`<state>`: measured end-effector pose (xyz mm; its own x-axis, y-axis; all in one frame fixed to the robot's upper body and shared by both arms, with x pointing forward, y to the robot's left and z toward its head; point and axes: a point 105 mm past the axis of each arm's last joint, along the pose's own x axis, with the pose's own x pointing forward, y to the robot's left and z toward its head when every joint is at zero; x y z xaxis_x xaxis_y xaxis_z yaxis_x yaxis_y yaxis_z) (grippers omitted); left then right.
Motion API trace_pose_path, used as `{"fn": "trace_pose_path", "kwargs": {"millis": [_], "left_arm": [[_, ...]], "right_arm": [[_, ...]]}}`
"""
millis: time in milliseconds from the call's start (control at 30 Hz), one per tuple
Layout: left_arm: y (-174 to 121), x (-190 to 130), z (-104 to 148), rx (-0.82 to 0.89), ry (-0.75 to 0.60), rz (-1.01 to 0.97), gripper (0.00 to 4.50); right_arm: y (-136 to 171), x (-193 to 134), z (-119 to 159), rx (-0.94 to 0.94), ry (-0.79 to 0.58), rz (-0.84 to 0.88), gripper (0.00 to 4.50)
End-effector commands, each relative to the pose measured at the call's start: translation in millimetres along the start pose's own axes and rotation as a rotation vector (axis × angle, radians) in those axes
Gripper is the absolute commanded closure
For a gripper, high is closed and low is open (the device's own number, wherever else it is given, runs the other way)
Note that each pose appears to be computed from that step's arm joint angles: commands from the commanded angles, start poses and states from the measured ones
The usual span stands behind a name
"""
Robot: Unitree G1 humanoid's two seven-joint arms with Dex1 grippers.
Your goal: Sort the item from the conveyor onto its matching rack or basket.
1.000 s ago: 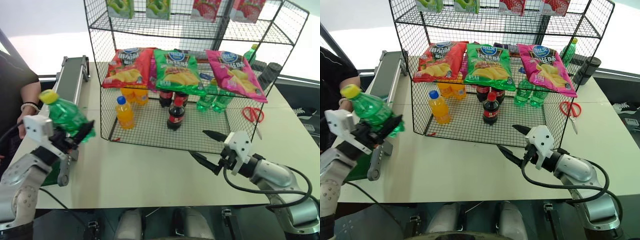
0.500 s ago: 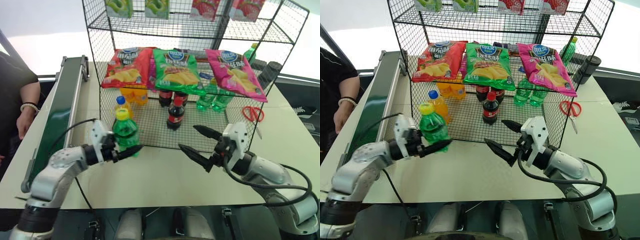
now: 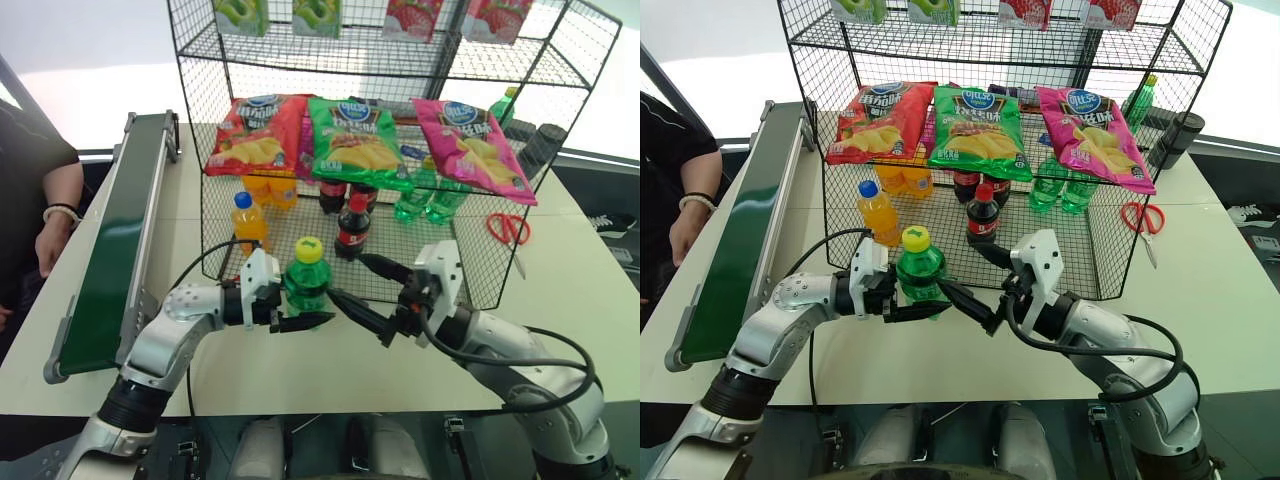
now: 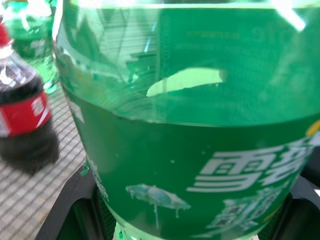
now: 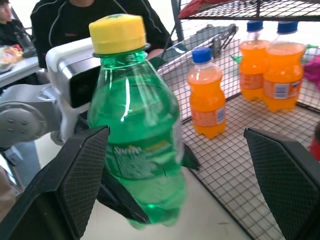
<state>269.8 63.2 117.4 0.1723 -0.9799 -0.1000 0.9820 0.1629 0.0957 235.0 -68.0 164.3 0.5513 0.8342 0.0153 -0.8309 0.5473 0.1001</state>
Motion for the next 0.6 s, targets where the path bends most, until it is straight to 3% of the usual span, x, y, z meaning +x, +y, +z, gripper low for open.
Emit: {"fn": "trace_pose_path", "kwargs": {"millis": [33,467,600], "left_arm": [[-4.6,13.8,15.8,0.101,-0.037,-0.080,1.73],[0.3,29.6,27.4,0.151,-0.071,-0.134,1.73],[1.0,29.3,28.3,0.155,-0.074,-0.133,1.73]], "right_arm": [[6.5,5.1,4.7,-0.019,-0.017,0.044,0.00],[11.4,11.2,-1.8,0.004,0.023,0.103,0.00],[12.5,10.5,-4.1,0.026,0.035,0.114,1.20]]}}
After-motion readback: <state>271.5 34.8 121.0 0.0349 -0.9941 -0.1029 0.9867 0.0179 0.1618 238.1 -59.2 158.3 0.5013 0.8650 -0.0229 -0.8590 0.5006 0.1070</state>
